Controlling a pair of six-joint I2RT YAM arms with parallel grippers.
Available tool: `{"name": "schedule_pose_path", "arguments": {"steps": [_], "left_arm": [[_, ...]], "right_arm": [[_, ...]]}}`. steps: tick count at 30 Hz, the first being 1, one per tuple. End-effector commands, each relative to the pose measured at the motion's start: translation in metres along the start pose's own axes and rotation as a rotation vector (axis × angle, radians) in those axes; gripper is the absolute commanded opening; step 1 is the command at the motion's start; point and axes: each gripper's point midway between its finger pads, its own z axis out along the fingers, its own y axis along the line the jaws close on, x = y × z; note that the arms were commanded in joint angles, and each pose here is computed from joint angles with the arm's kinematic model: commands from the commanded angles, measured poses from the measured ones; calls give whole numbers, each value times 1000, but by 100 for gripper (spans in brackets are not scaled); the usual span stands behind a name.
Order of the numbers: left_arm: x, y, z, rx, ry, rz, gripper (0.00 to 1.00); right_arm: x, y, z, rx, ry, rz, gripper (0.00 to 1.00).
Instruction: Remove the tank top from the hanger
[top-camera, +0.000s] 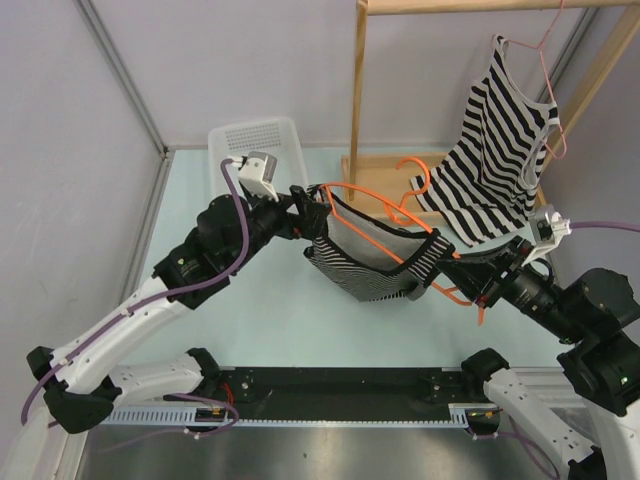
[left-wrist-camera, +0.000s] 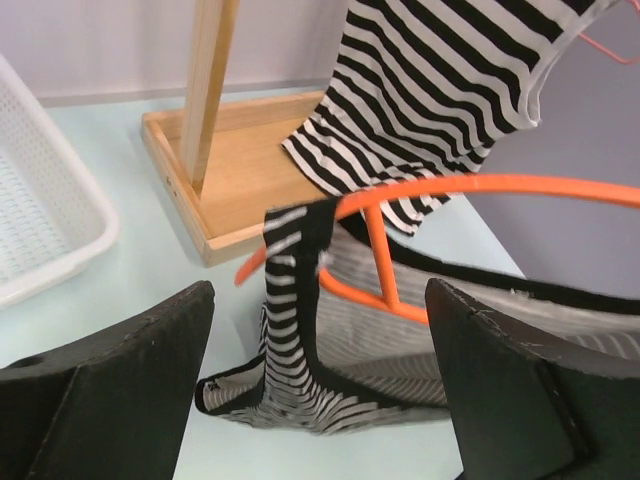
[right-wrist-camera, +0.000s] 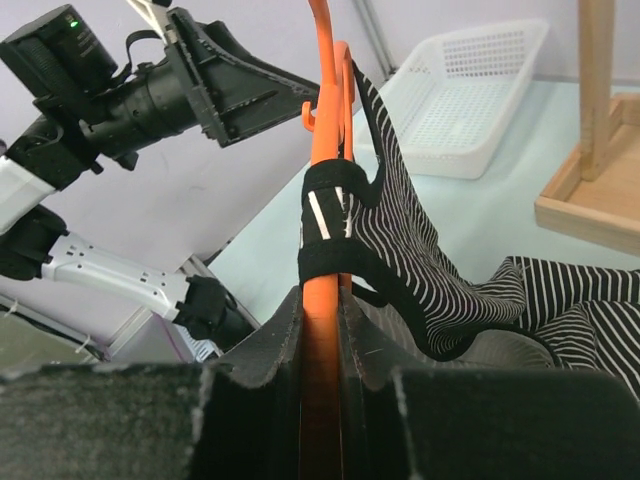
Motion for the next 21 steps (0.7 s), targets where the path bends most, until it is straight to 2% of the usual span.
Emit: {"name": "schedule_pose_path", "arguments": {"steps": [1, 5, 9, 11, 14, 15, 17, 21], "left_arm": [[-12, 10, -3, -32, -35, -4, 85], [5, 9, 2, -11, 8, -27, 73], [10, 4, 4, 23, 23, -45, 51], [12, 4, 6, 25, 30, -45, 47], [10, 3, 7, 24, 27, -49, 33], [9, 5, 6, 18, 26, -46, 19], [3, 8, 6, -4, 12, -39, 8], [-8, 36, 3, -136, 11, -1, 3]], "right_arm": [[-24, 29, -12, -102, -77, -31, 0], [-27, 32, -16, -108, -85, -34, 0], [-28, 34, -19, -110, -88, -31, 0], [-30, 36, -22, -115, -97, -35, 0], [-33, 40, -26, -123, -102, -40, 0], [-32, 41, -28, -122, -101, -43, 0], [-32, 41, -32, -118, -101, -51, 0], [-27, 43, -40, -121, -87, -74, 0]]}}
